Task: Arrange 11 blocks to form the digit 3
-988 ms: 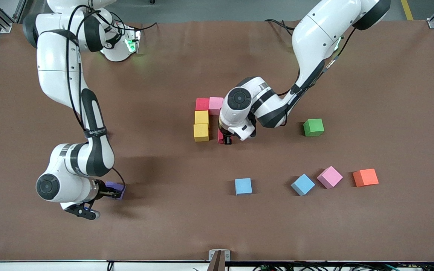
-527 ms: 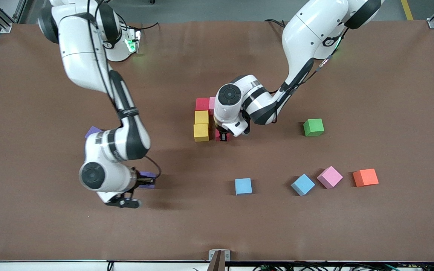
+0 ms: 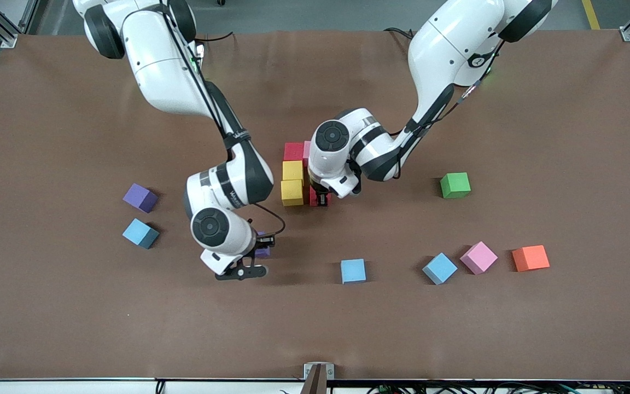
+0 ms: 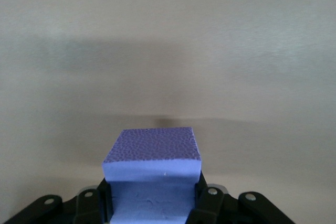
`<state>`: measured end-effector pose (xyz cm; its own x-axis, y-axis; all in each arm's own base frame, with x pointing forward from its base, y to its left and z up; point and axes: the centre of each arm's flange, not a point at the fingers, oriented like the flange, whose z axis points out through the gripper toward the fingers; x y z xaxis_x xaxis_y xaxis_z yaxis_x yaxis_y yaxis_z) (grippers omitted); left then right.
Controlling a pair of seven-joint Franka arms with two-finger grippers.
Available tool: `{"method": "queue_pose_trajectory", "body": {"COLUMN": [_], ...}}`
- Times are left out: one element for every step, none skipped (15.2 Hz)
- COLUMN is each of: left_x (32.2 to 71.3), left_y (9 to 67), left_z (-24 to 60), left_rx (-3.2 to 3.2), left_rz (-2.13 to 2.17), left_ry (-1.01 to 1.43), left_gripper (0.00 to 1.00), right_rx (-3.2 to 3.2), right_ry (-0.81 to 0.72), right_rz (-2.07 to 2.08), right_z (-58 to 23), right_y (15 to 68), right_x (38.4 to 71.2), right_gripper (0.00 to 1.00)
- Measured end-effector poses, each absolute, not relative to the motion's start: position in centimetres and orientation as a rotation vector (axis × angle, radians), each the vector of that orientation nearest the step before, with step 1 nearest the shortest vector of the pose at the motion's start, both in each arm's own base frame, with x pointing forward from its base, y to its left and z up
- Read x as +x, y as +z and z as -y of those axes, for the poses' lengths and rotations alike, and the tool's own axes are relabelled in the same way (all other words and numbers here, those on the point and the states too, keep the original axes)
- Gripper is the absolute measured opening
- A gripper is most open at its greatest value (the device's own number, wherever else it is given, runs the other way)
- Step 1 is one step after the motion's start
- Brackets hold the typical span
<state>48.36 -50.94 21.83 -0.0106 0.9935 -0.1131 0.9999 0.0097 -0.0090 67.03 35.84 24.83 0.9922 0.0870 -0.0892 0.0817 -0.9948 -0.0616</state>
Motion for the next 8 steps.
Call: {"method": "queue_pose_trajectory", "body": {"left_x": [48.42, 48.44, 48.43, 48.43, 48.44, 48.47, 48.52, 48.55], "left_y": [21.85, 21.76, 21.61, 21.49, 21.46, 21.53, 21.62, 21.67], "left_z": [51.01, 51.05, 51.05, 51.05, 51.07, 51.13, 51.19, 51.23], "left_rx": [2.148, 2.144, 2.143, 2.143, 2.141, 2.137, 2.132, 2.130], "left_rz": [-2.173, -2.171, -2.171, -2.171, -2.170, -2.166, -2.162, -2.159], "left_ry": [-0.135, -0.137, -0.139, -0.141, -0.142, -0.143, -0.144, -0.144], "left_gripper": [0.49, 0.49, 0.49, 0.49, 0.49, 0.49, 0.49, 0.49], "right_rx": [-3.078, -3.078, -3.078, -3.079, -3.080, -3.082, -3.083, -3.085], "right_ry": [0.134, 0.125, 0.120, 0.118, 0.118, 0.117, 0.117, 0.116], "right_rz": [0.126, 0.124, 0.119, 0.114, 0.109, 0.104, 0.099, 0.093], "right_z": [-36.37, -36.81, -37.12, -37.25, -37.20, -37.02, -36.78, -36.54], "right_y": [24.69, 24.55, 24.41, 24.28, 24.18, 24.11, 24.08, 24.05], "right_x": [66.80, 66.62, 66.50, 66.44, 66.47, 66.56, 66.69, 66.82], "right_gripper": [0.56, 0.56, 0.56, 0.56, 0.56, 0.56, 0.56, 0.56]}}
